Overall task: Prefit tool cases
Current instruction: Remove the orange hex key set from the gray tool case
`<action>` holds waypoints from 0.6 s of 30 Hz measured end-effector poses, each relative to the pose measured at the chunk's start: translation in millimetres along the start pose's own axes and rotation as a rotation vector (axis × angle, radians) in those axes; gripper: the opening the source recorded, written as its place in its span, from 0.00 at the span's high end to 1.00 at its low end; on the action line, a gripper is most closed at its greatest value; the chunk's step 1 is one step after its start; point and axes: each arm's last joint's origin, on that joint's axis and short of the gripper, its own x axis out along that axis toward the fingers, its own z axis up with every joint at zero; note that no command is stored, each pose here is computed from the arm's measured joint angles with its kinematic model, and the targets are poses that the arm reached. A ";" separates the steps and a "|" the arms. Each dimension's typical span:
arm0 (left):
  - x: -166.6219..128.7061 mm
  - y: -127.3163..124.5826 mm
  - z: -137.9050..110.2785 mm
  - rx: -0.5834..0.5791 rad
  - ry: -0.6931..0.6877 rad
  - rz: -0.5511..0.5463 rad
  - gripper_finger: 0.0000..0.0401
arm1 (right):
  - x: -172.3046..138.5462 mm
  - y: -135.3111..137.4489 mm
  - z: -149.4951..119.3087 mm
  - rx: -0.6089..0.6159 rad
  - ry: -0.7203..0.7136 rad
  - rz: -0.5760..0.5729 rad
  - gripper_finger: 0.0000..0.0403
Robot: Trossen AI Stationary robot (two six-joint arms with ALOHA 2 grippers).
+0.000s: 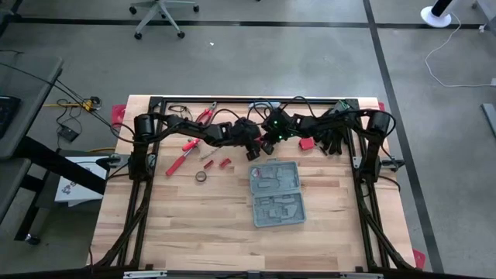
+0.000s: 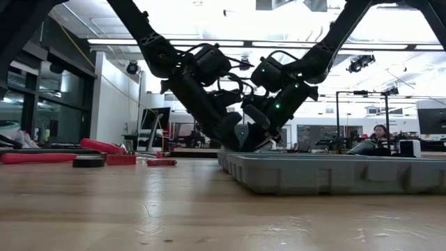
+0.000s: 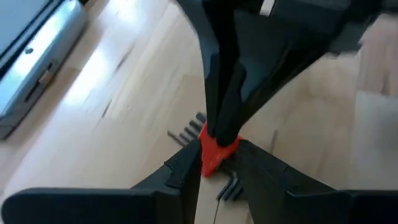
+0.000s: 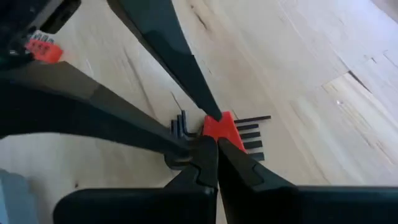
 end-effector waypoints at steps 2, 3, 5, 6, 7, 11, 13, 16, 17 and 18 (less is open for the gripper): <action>0.0 -0.1 0.2 0.000 -0.003 -0.004 0.75 | 1.4 -1.7 0.4 0.008 -0.009 -0.002 1.00; 0.0 -0.1 1.0 0.000 -0.011 -0.004 0.75 | 3.0 -3.0 -0.2 0.012 -0.009 -0.005 1.00; 0.0 0.1 1.8 0.006 -0.018 -0.003 0.75 | 7.3 -6.5 -2.5 0.029 -0.003 0.003 1.00; 0.2 0.6 1.5 0.007 -0.016 -0.002 0.75 | 9.0 -7.4 -2.8 0.034 -0.007 0.010 1.00; 1.5 0.8 0.2 0.007 -0.011 0.000 0.75 | 9.4 -7.9 -2.7 0.041 -0.009 0.016 1.00; 4.7 2.4 -2.4 0.005 -0.003 -0.004 0.75 | 10.8 -9.8 -3.5 0.048 -0.007 0.014 1.00; 5.0 2.4 -2.4 0.004 -0.005 -0.003 0.75 | 10.8 -9.9 -3.7 0.048 -0.006 0.012 1.00; 5.1 3.0 -2.5 0.003 -0.005 0.007 0.75 | 10.8 -9.9 -4.1 0.049 -0.001 0.012 1.00; 5.2 3.7 -2.5 0.002 -0.004 0.008 0.75 | 10.8 -9.9 -4.3 0.049 0.000 0.012 1.00; 5.3 4.3 -2.6 0.001 -0.004 0.007 0.75 | 10.8 -9.9 -4.4 0.050 0.002 0.012 1.00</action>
